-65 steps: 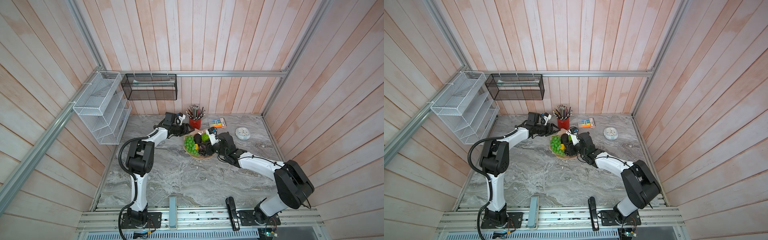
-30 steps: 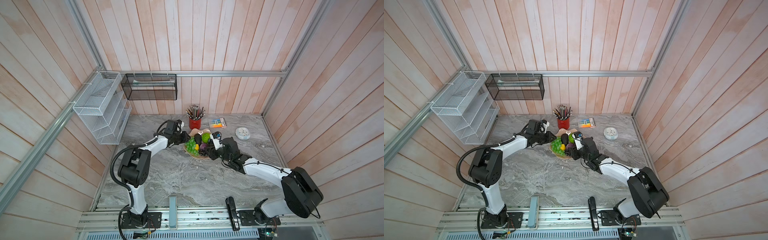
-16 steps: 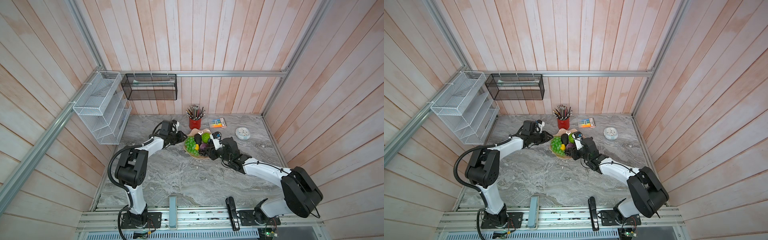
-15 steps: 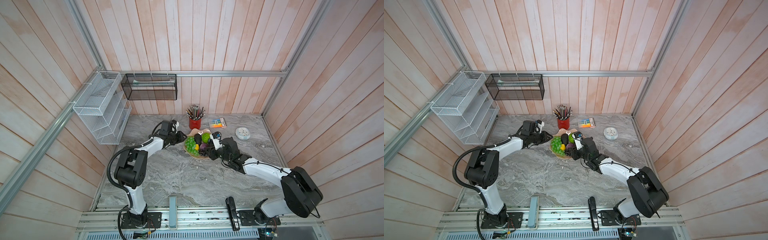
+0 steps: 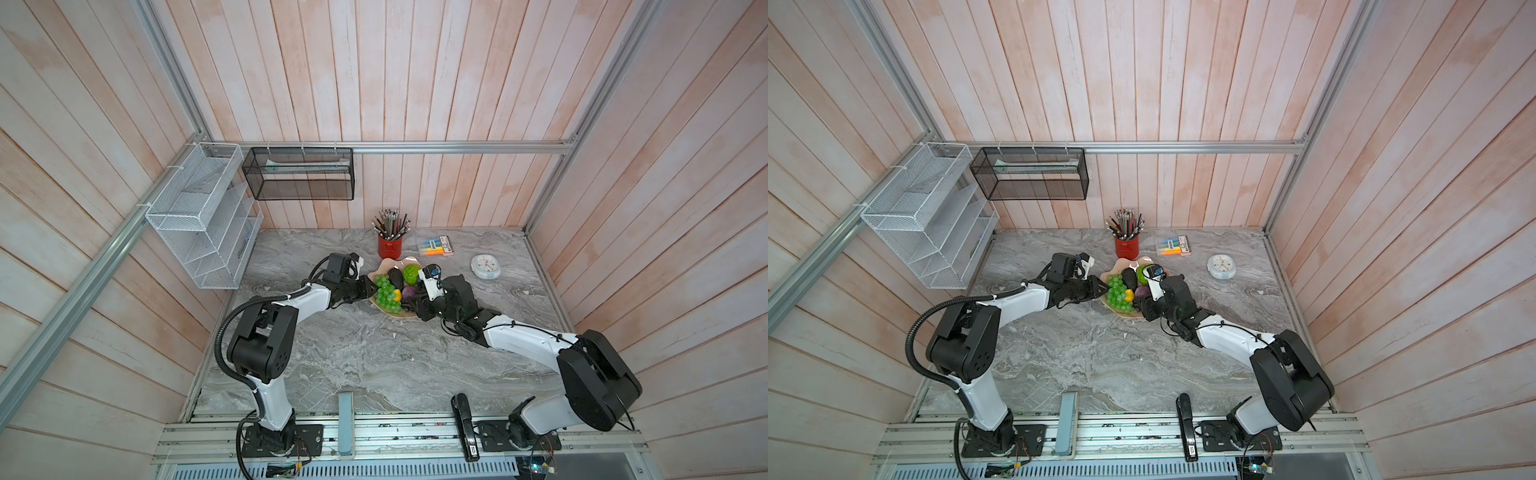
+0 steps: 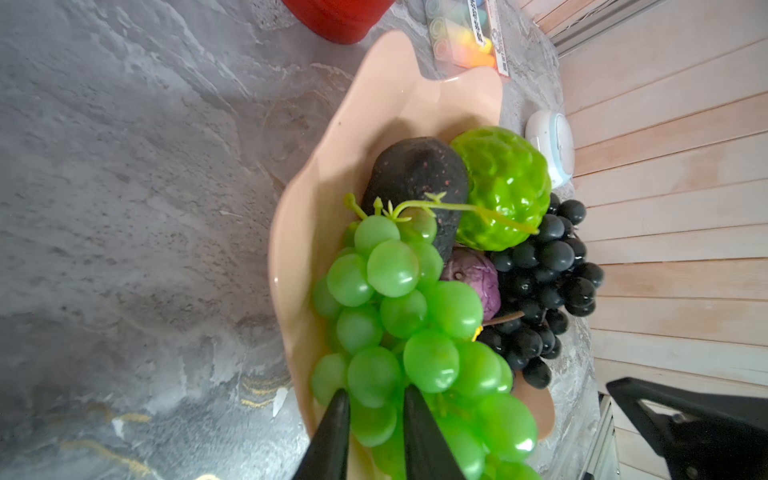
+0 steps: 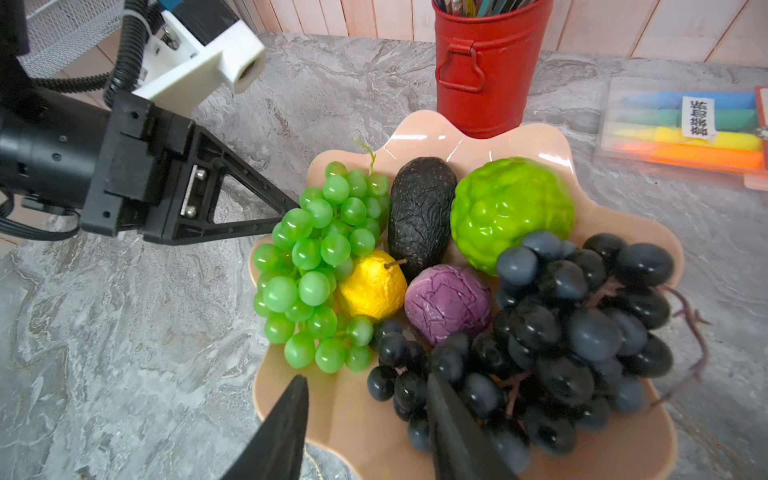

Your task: Place and organize the fake fruits in the fruit bowl

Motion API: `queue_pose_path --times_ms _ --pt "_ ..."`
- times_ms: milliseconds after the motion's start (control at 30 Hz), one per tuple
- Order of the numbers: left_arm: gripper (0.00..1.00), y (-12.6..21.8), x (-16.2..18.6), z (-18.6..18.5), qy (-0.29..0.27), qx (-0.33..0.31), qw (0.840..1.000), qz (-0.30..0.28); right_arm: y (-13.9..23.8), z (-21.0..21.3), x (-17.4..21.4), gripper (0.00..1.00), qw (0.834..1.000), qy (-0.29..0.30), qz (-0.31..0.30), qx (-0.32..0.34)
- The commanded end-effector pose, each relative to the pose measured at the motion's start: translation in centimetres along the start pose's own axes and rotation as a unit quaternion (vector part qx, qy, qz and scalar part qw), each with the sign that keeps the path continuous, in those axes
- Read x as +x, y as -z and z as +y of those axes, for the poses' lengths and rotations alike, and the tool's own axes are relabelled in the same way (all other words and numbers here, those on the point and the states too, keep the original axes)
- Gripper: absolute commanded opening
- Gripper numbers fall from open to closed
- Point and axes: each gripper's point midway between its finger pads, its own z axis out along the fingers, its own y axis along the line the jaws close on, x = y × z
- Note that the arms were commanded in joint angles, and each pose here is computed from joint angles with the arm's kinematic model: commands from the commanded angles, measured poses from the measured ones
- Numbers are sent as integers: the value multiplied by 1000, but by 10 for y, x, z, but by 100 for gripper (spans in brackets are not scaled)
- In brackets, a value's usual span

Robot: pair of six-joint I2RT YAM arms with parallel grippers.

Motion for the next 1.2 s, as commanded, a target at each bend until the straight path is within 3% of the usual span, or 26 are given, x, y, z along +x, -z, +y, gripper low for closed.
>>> queue_pose_path --times_ms 0,100,400,467,567,667,767,833,933,1033,1167 --pt "26 3 -8 -9 -11 15 1000 -14 -4 7 -9 48 1000 1 -6 -11" --pt "31 10 -18 -13 -24 8 999 -23 -6 7 -13 48 1000 5 -7 -10" --pt "71 57 -24 -1 -31 -36 998 -30 13 -2 -50 48 998 21 -48 26" --pt "80 78 -26 -5 -42 -44 997 -52 24 -13 -62 51 996 26 -66 49" --pt "92 115 -41 -15 -69 -69 990 -105 42 -40 -78 63 993 9 -83 82" --pt "94 143 -55 -13 -88 -114 976 -163 63 -77 -94 69 987 -19 -106 121" --pt "94 171 -73 1 -104 -160 955 -225 93 -109 -116 91 971 -9 -147 189" --pt "100 195 -85 15 -111 -168 937 -287 114 -131 -128 98 956 22 -176 233" --pt "100 220 -89 37 -142 -187 903 -360 138 -159 -132 98 944 46 -207 254" --pt "100 226 -79 63 -180 -230 876 -383 149 -184 -110 98 938 61 -213 266" --pt "100 218 -60 112 -175 -280 867 -373 146 -220 -62 98 936 10 -191 295"
